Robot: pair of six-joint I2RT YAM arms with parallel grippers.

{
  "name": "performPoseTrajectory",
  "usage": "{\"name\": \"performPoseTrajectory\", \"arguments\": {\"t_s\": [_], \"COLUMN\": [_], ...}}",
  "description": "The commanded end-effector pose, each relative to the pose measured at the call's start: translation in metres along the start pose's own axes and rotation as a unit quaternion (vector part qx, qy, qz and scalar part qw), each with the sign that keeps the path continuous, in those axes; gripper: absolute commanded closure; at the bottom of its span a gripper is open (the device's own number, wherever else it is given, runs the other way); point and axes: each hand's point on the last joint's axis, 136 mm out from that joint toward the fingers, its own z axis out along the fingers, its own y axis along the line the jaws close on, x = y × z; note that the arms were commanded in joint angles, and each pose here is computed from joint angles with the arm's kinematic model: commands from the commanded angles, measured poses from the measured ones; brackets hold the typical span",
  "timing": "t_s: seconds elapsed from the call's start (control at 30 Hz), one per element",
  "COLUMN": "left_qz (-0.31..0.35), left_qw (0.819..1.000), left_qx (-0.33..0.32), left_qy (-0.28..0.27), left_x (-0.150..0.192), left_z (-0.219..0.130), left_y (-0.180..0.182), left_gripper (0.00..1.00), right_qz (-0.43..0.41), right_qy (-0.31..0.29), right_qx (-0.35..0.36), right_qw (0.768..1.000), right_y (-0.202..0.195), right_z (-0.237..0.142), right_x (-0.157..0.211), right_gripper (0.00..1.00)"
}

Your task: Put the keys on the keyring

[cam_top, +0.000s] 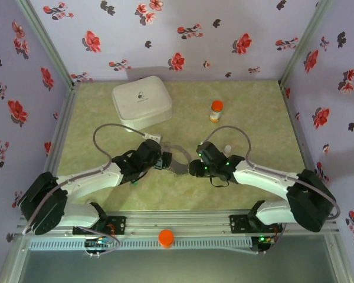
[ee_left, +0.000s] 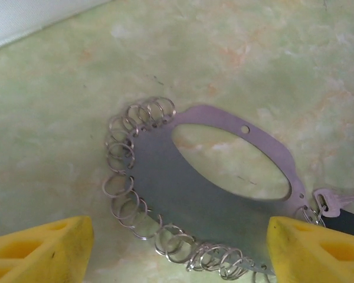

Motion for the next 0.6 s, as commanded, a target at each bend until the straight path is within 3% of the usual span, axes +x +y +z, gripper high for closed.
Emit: {"name": "performPoseTrajectory", "arguments": {"t_s": [0.0,0.57], "left_qz": [-0.036,-0.044], "left_qw": [0.999,0.999], "left_qx": [0.018,0.019], "left_qy": [-0.003,-0.007], "left_x": [0.004,0.011], "left_z": [0.008,0.012], "left_y": [-0.008,-0.005], "left_gripper": [0.24,0.21], "right_qz": [0.049,0.091], "right_qy": [0.021,0.018], "right_qx": [-0.016,-0.055], "right_qw": [0.998,0.994], "right_y": [0.001,-0.003], "right_z": [0.014,0.044], "right_x": [0.006,0.007], "right_gripper": [0.69,0.78]}}
